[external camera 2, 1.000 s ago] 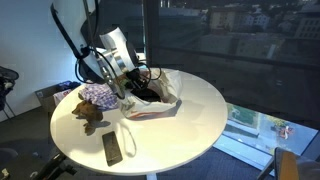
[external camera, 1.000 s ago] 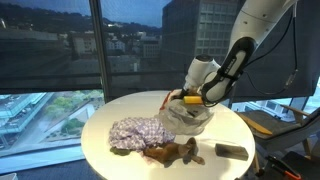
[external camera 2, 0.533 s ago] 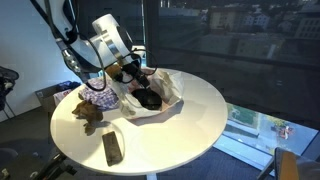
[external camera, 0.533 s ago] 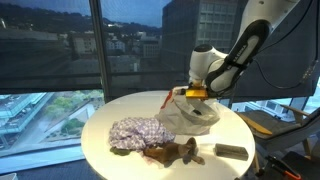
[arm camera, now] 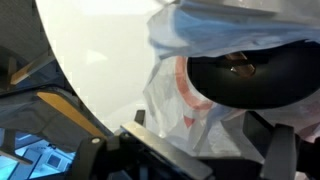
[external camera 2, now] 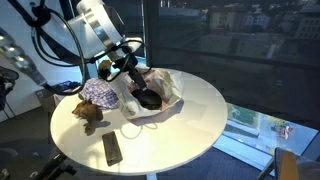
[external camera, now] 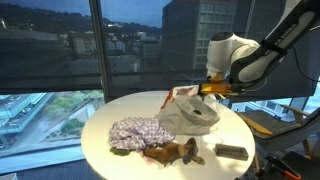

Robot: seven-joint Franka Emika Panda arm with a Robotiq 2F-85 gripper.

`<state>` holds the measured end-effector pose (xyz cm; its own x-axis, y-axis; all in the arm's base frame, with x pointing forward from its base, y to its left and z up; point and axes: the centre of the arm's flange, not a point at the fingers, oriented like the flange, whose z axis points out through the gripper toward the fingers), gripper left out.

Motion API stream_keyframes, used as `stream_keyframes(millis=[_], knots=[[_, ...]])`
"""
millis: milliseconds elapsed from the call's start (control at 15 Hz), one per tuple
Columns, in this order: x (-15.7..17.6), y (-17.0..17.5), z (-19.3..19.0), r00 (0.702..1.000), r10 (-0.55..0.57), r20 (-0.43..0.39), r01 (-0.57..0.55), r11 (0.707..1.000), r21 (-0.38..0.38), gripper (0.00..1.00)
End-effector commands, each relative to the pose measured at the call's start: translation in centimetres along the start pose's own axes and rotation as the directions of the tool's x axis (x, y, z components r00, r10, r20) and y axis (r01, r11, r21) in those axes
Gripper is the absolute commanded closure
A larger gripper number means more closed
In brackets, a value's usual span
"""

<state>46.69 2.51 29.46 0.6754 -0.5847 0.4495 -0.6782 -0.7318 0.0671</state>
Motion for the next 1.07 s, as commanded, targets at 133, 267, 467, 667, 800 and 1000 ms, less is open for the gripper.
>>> stream_keyframes(millis=[133, 267, 467, 667, 800, 1000], knots=[[-5.4, 4.9, -6.2, 0.994, -0.078, -0.08, 0.081, 0.996, 0.035, 0.0], [-7.7, 4.6, -7.1, 0.987, -0.137, -0.086, 0.141, 0.989, 0.037, 0.0], [-9.7, 2.7, -7.7, 0.972, -0.213, -0.094, 0.219, 0.974, 0.056, 0.0], [-9.5, 1.6, -6.8, 0.974, -0.208, -0.093, 0.213, 0.975, 0.055, 0.0], [-9.8, 1.4, -6.9, 0.971, -0.218, -0.096, 0.224, 0.973, 0.051, 0.0], [-9.8, 1.5, -6.9, 0.97, -0.222, -0.095, 0.227, 0.973, 0.046, 0.0]])
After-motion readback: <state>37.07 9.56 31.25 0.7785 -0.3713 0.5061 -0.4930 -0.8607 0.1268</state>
